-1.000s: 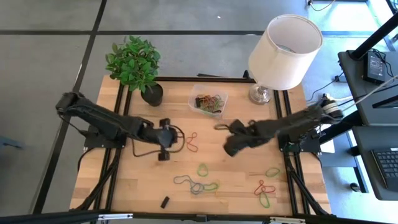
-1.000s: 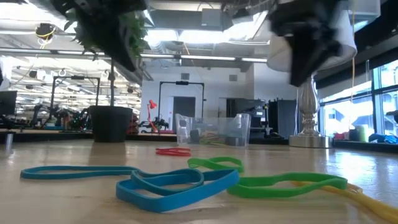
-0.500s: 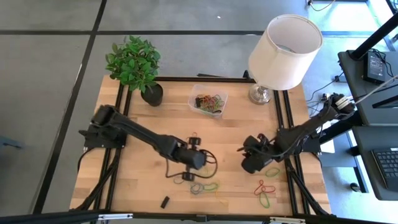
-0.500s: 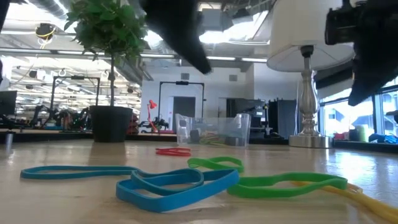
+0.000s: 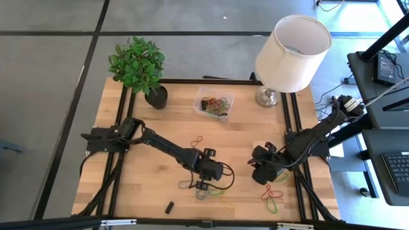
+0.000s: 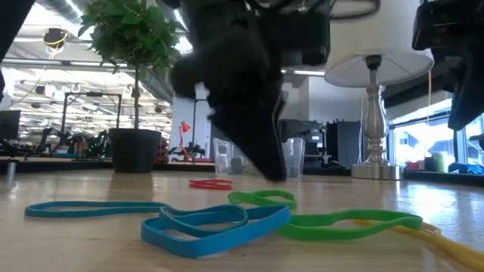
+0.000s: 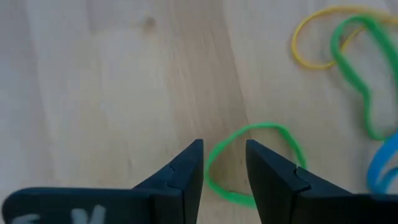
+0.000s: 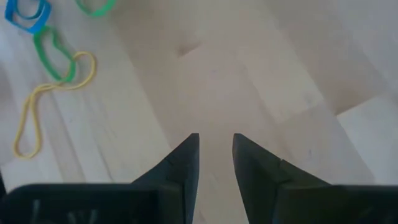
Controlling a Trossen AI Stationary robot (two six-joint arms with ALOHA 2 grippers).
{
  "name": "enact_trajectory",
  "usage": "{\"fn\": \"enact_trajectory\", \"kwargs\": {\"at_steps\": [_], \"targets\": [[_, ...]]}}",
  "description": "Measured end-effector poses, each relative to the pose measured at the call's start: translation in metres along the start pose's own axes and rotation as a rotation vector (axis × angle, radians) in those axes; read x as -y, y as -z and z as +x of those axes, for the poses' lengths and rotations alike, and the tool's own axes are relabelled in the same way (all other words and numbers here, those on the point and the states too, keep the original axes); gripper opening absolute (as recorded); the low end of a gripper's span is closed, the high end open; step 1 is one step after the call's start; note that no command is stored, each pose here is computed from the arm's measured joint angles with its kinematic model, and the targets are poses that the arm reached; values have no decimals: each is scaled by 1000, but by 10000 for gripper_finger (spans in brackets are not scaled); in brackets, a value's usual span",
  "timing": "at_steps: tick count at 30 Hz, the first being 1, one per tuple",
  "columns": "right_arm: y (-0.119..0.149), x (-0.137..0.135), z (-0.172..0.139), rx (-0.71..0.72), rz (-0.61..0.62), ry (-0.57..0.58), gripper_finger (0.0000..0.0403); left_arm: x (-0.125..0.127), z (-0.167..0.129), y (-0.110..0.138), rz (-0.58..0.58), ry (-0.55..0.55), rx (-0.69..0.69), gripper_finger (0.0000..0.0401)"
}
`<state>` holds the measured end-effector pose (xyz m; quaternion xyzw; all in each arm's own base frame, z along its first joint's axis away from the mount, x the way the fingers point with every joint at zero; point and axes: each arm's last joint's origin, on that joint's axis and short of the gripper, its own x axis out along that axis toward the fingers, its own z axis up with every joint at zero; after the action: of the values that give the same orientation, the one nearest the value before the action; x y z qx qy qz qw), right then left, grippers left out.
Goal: Pick and place rubber bands into bin
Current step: Put the green rubber band into the transparent bin
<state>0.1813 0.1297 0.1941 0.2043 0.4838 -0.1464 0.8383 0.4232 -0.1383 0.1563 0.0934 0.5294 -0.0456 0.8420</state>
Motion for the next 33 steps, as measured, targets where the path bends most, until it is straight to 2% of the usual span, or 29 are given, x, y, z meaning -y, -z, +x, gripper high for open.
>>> {"fn": "enact_trajectory", "kwargs": {"at_steps": [6, 12, 17, 25, 29, 33], "targets": [[6, -4, -3, -5, -26, -19, 100, -2, 15, 8, 14, 13, -78, 98], [8, -6, -3, -2, -30, -33, 100, -8, 13, 12, -8, 46, -127, 11], [6, -6, -3, 34, -27, -22, 100, -23, -2, -1, -67, 38, -159, 3], [4, -7, -3, 43, -15, -34, 100, -97, -67, -36, -140, 1, -152, 2], [4, -7, -3, 47, -11, -41, 100, -155, -97, -40, -214, -67, -141, 2], [-2, -4, -1, 52, 12, -26, 100, -212, -112, -34, -216, -137, -102, 2]]}}
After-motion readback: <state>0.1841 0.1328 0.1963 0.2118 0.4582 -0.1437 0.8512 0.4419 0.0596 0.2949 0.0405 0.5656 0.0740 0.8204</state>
